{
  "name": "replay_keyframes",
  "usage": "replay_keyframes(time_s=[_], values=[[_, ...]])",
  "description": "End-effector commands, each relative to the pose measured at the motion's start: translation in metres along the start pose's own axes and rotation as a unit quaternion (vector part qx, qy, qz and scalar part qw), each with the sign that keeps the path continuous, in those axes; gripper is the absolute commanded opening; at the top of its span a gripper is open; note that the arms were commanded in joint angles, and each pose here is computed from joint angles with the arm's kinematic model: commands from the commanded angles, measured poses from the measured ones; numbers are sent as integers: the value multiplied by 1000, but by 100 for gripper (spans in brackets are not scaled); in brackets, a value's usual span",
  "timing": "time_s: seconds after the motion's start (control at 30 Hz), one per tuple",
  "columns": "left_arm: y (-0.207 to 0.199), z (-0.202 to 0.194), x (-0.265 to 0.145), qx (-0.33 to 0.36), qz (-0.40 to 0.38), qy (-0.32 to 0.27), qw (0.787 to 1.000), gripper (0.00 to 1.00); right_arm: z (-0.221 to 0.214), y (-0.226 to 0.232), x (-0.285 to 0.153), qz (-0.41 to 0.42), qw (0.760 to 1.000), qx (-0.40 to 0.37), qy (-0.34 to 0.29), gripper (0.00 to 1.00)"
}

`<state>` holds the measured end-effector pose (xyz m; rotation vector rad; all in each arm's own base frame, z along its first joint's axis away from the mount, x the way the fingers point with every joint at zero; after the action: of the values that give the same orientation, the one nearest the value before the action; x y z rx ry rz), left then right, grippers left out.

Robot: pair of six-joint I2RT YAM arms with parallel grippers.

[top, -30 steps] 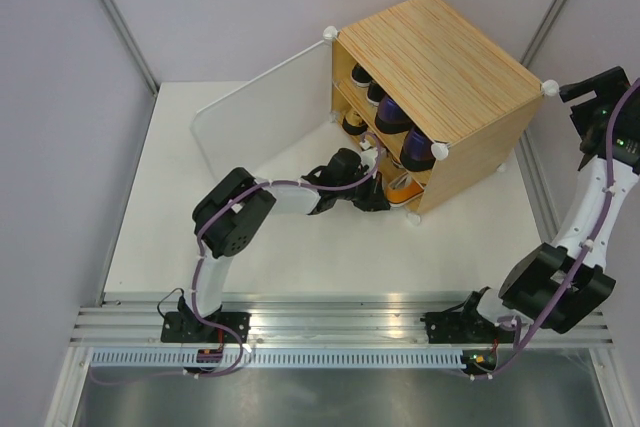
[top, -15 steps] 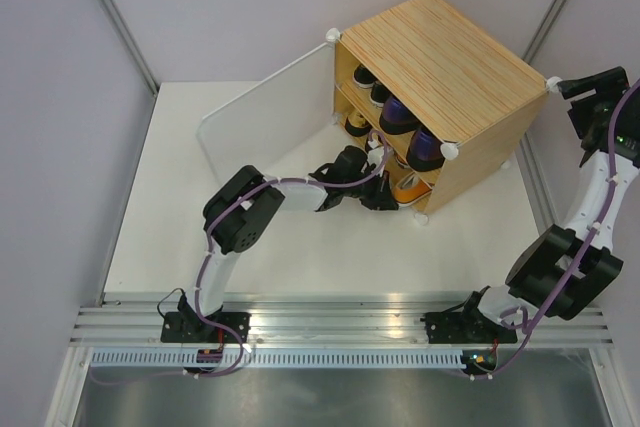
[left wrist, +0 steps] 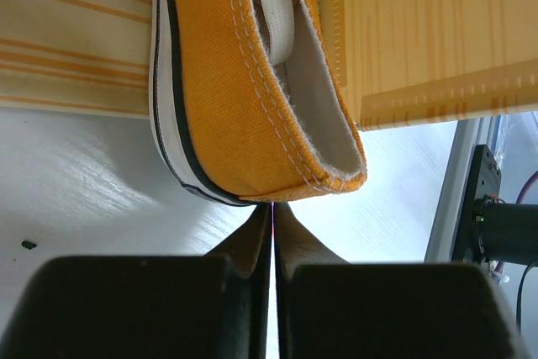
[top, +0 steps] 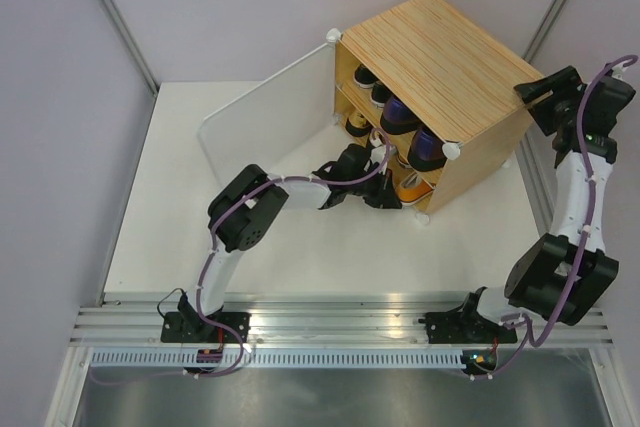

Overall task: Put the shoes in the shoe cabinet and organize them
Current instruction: Place the shoe in the shoe cabinet.

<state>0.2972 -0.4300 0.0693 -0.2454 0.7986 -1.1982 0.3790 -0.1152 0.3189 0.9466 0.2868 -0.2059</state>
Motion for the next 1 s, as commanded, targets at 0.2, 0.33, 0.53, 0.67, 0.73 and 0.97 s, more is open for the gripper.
replay_keyframes(time_s=[0.2, 0.33, 0.53, 0.67, 0.73, 0.97], values=[[-2, 39, 15, 23, 0, -69, 997, 2, -48, 13, -18, 7, 996, -44, 77, 74], [0, 43, 17, 20, 7, -75, 997, 2, -45, 19, -22, 15, 996, -48, 77, 75], [7, 41, 17, 11, 27, -79, 996, 2, -29, 34, -25, 28, 997, -52, 56, 75], [9, 43, 20, 8, 25, -84, 996, 3, -36, 27, -24, 22, 996, -49, 66, 64], [8, 45, 21, 7, 21, -87, 996, 3, -41, 21, -26, 14, 996, -47, 68, 51], [7, 55, 28, 4, 11, -95, 995, 4, -57, 24, -33, 14, 995, -63, 76, 27]])
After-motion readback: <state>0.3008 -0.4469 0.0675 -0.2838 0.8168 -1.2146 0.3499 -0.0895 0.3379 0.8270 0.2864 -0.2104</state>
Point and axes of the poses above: each gripper's point midway between its finger pads, its own x axis out along the fingers, its own y axis along the line the jaws close on, z = x × y, the point moved 5 cm from there along -x, back along the fingers, and after that the axes turned 5 degrees about x, right-handed, at the moved point
